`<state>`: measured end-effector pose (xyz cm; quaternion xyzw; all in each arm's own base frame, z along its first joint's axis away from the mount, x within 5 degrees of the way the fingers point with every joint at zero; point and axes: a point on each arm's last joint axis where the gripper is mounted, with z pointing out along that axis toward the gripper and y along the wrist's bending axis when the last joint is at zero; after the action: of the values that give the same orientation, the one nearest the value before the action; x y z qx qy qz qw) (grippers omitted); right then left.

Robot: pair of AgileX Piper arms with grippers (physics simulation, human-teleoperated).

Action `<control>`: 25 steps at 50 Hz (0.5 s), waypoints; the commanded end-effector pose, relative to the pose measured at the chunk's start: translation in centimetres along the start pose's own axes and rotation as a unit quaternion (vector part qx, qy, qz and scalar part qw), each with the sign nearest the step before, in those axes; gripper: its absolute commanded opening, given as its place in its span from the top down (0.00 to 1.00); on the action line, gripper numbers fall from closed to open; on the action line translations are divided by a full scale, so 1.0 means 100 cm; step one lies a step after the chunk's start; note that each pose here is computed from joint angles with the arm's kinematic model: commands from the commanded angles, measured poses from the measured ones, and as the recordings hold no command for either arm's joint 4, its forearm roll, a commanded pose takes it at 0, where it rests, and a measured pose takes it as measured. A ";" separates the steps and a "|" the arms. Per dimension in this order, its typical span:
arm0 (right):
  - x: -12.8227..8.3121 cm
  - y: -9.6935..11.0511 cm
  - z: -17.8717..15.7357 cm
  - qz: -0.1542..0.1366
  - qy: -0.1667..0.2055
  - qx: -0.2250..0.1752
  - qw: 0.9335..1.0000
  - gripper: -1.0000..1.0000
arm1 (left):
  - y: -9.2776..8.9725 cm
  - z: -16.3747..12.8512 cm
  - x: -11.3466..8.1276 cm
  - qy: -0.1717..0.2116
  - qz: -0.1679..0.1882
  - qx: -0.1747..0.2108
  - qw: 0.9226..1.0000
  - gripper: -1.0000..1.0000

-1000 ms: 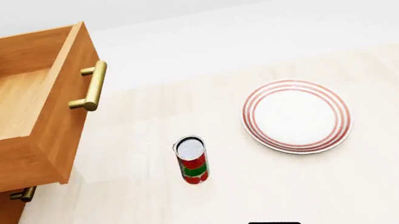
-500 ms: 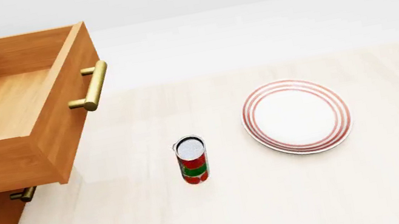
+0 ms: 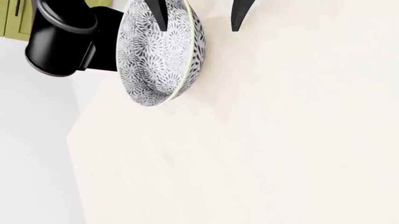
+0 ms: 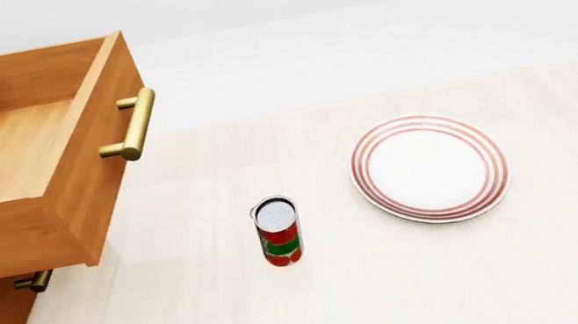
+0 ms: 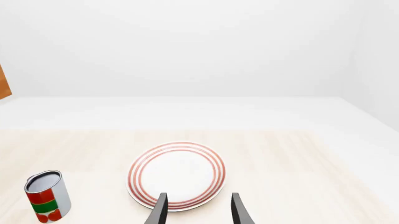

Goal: Put the bowl in the top drawer of the cabinet.

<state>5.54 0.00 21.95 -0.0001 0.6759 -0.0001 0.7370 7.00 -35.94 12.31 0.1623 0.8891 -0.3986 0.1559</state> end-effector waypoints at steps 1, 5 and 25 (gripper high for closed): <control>0.000 0.000 0.000 0.000 0.000 0.000 1.000 0.00 | 0.001 0.004 0.002 0.002 -0.002 0.000 1.000 0.00; 0.000 0.000 0.000 0.000 0.000 0.000 1.000 0.00 | 0.001 0.006 0.003 0.003 -0.003 -0.001 1.000 0.00; 0.000 0.000 0.000 0.000 0.000 0.000 1.000 0.00 | 0.000 0.009 0.003 0.003 -0.002 0.001 1.000 1.00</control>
<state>5.54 0.00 21.95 -0.0001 0.6759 -0.0001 0.7370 6.84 -36.41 11.87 0.1649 0.8887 -0.3989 0.1548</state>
